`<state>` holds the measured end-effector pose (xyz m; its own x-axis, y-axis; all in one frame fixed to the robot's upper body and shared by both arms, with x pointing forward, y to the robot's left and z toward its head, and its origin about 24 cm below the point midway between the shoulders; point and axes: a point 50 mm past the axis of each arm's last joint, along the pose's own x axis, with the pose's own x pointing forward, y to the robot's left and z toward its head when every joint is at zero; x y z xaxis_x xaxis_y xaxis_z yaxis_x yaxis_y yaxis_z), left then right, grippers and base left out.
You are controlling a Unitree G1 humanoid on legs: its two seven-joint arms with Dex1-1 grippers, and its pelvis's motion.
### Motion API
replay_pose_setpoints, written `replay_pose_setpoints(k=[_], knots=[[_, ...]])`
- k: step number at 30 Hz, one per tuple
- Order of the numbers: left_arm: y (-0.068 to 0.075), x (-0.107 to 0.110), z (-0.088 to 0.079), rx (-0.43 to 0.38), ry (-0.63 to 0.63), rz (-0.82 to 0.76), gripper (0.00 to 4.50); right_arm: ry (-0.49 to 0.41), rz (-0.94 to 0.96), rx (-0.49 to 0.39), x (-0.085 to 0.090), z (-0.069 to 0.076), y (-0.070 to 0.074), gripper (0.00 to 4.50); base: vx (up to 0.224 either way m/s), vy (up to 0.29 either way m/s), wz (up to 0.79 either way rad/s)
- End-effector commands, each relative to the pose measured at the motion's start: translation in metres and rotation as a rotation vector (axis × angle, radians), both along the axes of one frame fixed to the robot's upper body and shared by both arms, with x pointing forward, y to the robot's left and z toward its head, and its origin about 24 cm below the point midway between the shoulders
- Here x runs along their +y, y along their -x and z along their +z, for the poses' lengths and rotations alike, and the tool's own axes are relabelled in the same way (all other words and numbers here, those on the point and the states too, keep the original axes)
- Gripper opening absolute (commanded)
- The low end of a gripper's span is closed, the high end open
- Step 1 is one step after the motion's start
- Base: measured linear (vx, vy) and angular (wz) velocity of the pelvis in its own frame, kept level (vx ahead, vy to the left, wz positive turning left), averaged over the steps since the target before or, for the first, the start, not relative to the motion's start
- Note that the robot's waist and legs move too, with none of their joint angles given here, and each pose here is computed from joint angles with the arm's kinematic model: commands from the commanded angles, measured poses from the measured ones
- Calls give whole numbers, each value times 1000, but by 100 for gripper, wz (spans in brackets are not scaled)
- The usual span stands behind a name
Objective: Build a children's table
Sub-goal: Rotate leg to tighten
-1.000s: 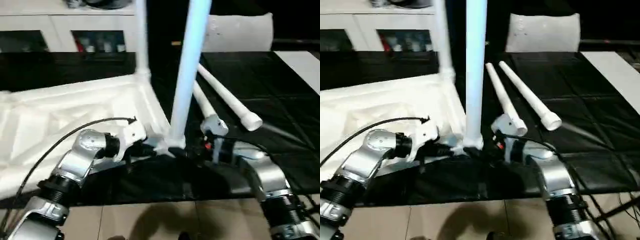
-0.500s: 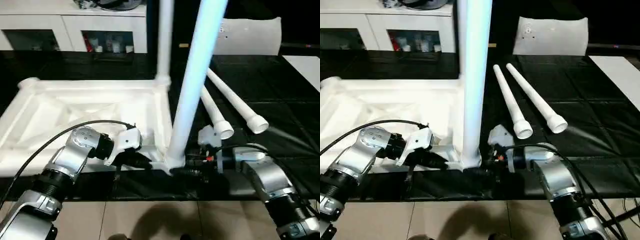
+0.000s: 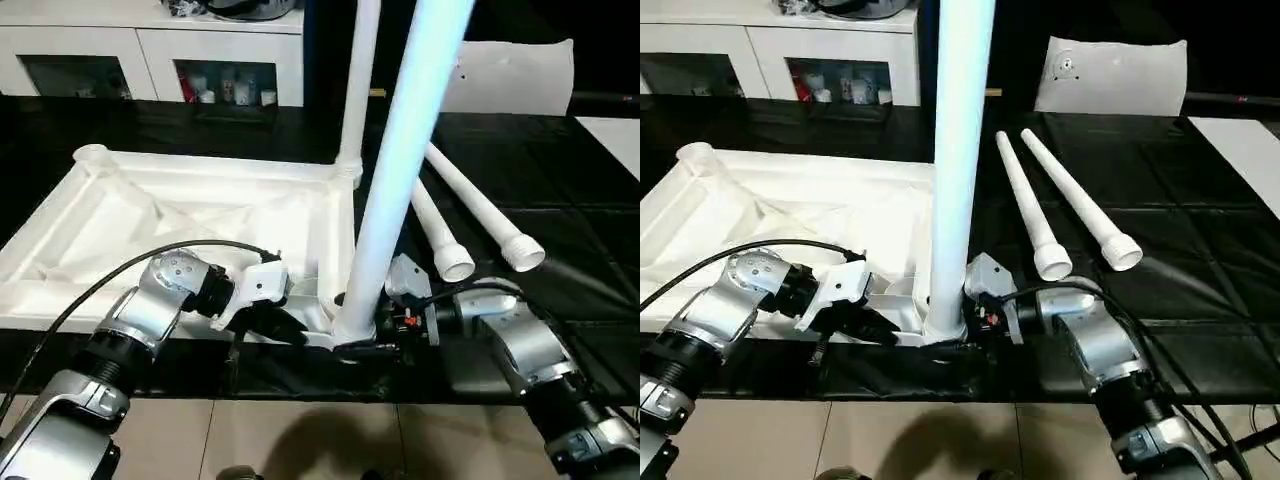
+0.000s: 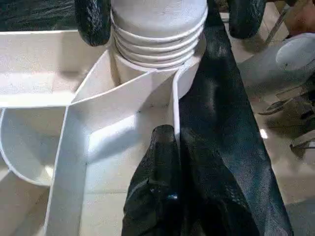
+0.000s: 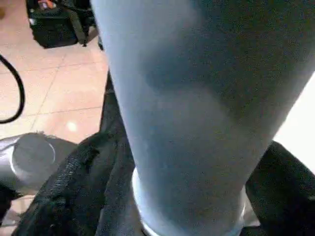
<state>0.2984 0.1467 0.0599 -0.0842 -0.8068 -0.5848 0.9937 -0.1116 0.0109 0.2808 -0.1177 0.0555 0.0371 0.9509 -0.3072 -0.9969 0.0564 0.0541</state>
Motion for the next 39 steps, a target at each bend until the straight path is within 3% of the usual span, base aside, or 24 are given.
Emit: replay_pose_setpoints(k=[1, 13, 27, 34, 39], knots=[[0, -6, 3, -15, -26, -67, 0, 5, 16, 7, -3, 0, -1, 350, 0, 0, 0], [-2, -2, 2, -27, -39, -60, 0, 18, 34, 24, -5, -4, 0, 261, 0, 0, 0], [-3, -1, 0, -19, -5, 10, 0, -22, 19, 70, 6, -13, 10, 251, 0, 0, 0], [-20, -10, 4, -45, 53, 273, 0, -44, -201, 104, 27, -19, 1, 250, 0, 0, 0], [-37, -28, 15, -68, 180, 594, 0, -100, -479, 193, 64, -20, -15, 223, 0, 0, 0]])
